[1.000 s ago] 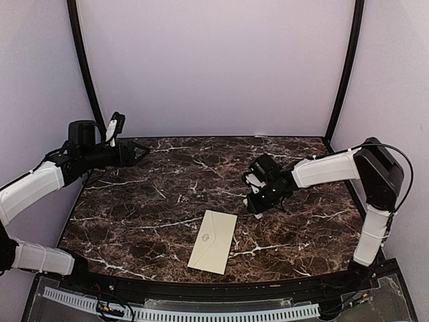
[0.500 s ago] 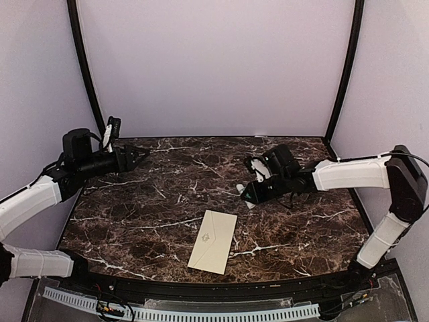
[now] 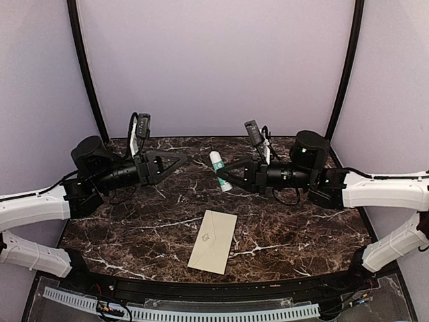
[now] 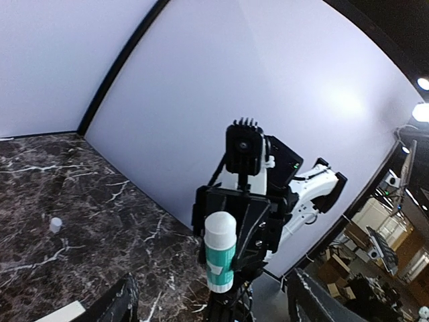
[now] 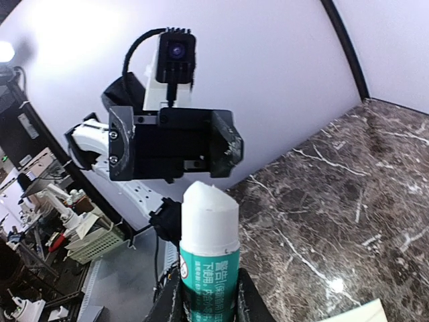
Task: Place the letter into the envelope and seal it
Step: Screw the solid glue.
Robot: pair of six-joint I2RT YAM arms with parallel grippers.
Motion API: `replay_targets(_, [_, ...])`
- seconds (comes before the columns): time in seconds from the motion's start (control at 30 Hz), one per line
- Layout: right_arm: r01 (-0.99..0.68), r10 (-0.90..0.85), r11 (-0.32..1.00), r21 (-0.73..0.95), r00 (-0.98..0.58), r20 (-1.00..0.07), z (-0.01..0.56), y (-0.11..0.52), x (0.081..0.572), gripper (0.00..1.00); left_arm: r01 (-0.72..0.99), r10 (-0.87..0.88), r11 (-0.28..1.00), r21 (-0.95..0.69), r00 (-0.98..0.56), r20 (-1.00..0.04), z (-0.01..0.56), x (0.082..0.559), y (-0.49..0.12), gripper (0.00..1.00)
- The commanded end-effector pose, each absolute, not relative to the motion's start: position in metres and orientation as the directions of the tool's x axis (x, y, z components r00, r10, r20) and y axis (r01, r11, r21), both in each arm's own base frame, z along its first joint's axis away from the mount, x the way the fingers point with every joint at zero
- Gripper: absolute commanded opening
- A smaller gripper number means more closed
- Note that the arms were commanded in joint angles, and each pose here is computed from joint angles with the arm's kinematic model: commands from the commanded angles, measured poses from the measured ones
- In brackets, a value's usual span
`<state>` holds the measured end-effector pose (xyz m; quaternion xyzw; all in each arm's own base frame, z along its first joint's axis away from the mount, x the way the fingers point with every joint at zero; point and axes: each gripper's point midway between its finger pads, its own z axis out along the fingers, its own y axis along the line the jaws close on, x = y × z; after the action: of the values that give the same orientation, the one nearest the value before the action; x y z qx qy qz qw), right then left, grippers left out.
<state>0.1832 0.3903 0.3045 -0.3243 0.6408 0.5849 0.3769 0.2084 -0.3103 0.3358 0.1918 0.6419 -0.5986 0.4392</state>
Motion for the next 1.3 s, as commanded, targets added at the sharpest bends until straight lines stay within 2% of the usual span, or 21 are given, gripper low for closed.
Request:
replay_targets(0.0, [-0.898, 0.105, -0.079, 0.433, -0.440, -0.892, 0.358, 0.396, 0.150, 0.06, 0.893, -0.261, -0.028, -0.449, -0.440, -0.859, 0.392, 0.161, -0.336, 0.75])
replay_targets(0.2, [-0.902, 0.107, -0.149, 0.404, -0.421, -0.901, 0.369, 0.397, 0.132, 0.05, 0.921, -0.205, -0.125, -0.369, -0.388, -0.899, 0.400, 0.134, -0.365, 0.76])
replay_targets(0.63, [-0.897, 0.108, -0.206, 0.390, -0.417, -0.903, 0.376, 0.397, 0.120, 0.02, 0.918, -0.183, -0.106, -0.383, -0.396, -0.900, 0.389, 0.135, -0.383, 0.76])
replay_targets(0.77, [-0.893, 0.097, -0.226, 0.389, -0.418, -0.903, 0.376, 0.399, 0.117, 0.01, 0.913, -0.171, -0.113, -0.392, -0.406, -0.898, 0.386, 0.133, -0.386, 0.62])
replay_targets(0.83, [-0.892, 0.093, -0.233, 0.387, -0.417, -0.904, 0.376, 0.400, 0.116, 0.01, 0.912, -0.172, -0.115, -0.395, -0.409, -0.896, 0.386, 0.133, -0.386, 0.50])
replay_targets(1.07, [-0.886, 0.075, -0.252, 0.390, -0.419, -0.905, 0.374, 0.405, 0.112, 0.00, 0.907, -0.183, -0.126, -0.403, -0.420, -0.889, 0.386, 0.133, -0.388, 0.44])
replay_targets(1.27, [-0.884, 0.058, -0.248, 0.397, -0.422, -0.905, 0.369, 0.407, 0.112, 0.00, 0.899, -0.188, -0.153, -0.409, -0.433, -0.881, 0.389, 0.131, -0.388, 0.34])
